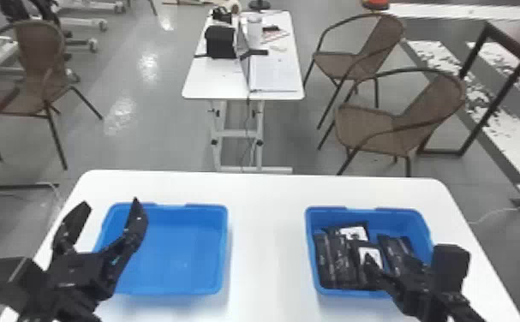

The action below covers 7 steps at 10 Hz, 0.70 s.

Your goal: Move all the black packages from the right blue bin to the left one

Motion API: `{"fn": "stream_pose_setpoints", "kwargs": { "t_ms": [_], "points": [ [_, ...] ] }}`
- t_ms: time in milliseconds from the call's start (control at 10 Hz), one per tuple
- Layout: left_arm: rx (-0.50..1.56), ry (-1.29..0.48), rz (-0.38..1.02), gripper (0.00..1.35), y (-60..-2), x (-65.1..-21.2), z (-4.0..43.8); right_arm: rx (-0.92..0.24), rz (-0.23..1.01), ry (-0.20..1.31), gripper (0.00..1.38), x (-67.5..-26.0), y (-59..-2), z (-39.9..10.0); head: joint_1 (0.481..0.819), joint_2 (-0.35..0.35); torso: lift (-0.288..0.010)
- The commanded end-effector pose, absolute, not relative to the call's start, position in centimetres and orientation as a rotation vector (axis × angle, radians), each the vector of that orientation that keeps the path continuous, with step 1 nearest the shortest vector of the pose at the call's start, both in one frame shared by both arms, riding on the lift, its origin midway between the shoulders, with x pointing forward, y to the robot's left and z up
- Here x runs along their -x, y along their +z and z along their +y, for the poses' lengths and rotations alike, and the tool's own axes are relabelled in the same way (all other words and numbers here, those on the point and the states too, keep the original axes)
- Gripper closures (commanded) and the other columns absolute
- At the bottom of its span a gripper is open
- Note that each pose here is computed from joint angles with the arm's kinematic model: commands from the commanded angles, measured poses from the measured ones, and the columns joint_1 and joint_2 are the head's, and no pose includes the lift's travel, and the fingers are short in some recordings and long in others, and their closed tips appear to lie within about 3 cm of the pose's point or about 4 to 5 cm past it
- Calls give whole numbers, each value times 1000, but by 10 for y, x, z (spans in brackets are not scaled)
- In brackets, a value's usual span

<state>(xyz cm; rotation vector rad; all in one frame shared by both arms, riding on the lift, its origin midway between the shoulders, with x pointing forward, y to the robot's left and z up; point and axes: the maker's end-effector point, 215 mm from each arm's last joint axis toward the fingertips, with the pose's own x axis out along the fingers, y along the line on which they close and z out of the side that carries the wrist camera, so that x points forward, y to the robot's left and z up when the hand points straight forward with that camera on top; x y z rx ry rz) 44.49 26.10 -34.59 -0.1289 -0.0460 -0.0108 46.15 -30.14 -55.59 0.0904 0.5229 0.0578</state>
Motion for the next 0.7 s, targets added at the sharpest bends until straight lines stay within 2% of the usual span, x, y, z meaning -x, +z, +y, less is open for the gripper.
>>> {"fn": "stream_pose_setpoints", "kwargs": {
  "t_ms": [0, 200, 600],
  "points": [
    [132, -8, -45, 274, -346, -445, 261, -102, 562, 52, 254, -464, -573, -308, 695, -46, 0],
    [131, -11, -42, 274, -347, -444, 261, -126, 633, 66, 254, -467, -595, -305, 695, -56, 0],
    [129, -10, -43, 274, -348, -443, 262, -158, 687, 100, 249, -475, -616, -290, 695, -45, 0]
  ]
}}
